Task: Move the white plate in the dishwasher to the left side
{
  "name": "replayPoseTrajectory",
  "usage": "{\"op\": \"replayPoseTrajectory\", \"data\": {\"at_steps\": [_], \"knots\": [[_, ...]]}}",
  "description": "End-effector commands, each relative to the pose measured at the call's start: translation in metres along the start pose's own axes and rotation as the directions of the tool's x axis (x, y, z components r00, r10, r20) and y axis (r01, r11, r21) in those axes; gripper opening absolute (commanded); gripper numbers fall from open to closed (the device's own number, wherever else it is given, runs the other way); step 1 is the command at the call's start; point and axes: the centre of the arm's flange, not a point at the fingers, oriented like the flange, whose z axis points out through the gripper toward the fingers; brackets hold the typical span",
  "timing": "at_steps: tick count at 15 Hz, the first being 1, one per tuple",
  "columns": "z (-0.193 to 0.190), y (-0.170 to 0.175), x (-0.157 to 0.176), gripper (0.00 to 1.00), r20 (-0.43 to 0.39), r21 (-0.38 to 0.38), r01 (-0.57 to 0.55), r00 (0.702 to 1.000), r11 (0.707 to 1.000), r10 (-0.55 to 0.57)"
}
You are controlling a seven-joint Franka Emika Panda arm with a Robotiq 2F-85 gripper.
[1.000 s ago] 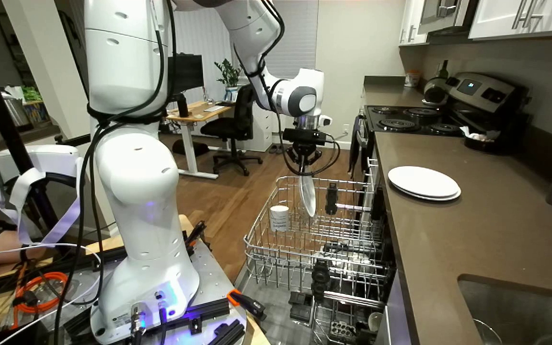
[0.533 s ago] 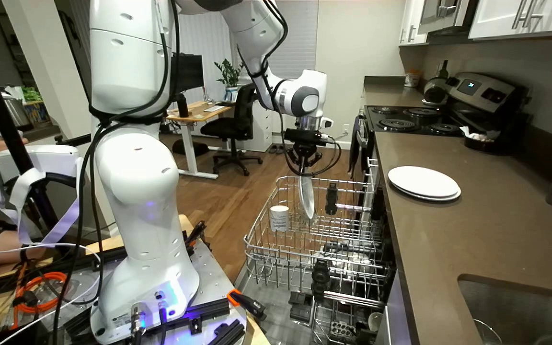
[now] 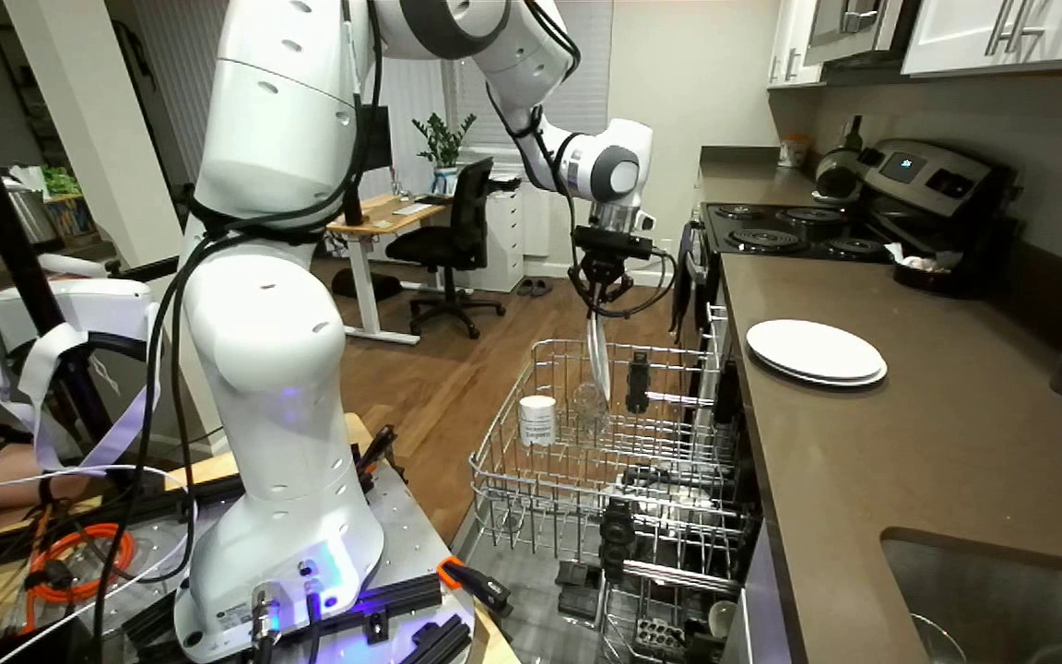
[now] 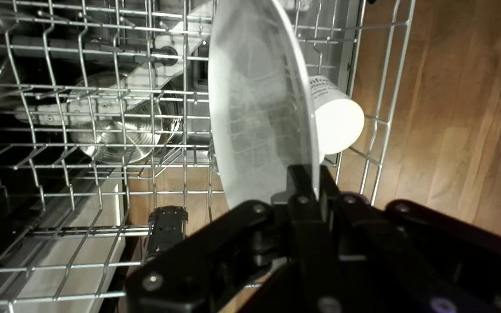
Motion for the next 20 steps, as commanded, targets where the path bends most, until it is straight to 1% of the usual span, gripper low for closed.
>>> {"op": "replayPoseTrajectory", "data": {"at_steps": [1,4,6,9,11,13,17,20], "knots": [[0.001,0.025,0.042,0.05,-0.006,-0.037,0.004,1.000,0.999,-0.004],[0.006,0.050,0.063,0.05,-0.018,-0.049,-0.020,1.000,0.999,0.019],[0.006,0.068,0.071,0.05,-0.025,-0.040,-0.043,0.999,0.998,0.042],[0.010,0.092,0.077,0.05,-0.021,-0.033,-0.123,0.992,0.992,0.123],[0.015,0.107,0.074,0.04,-0.003,-0.030,-0.178,0.984,0.984,0.178],[0.020,0.119,0.069,0.05,0.017,-0.010,-0.209,0.978,0.978,0.209],[0.037,0.140,0.059,0.05,0.065,0.054,-0.225,0.973,0.973,0.221],[0.050,0.148,0.057,0.05,0.086,0.068,-0.238,0.969,0.969,0.232]]}}
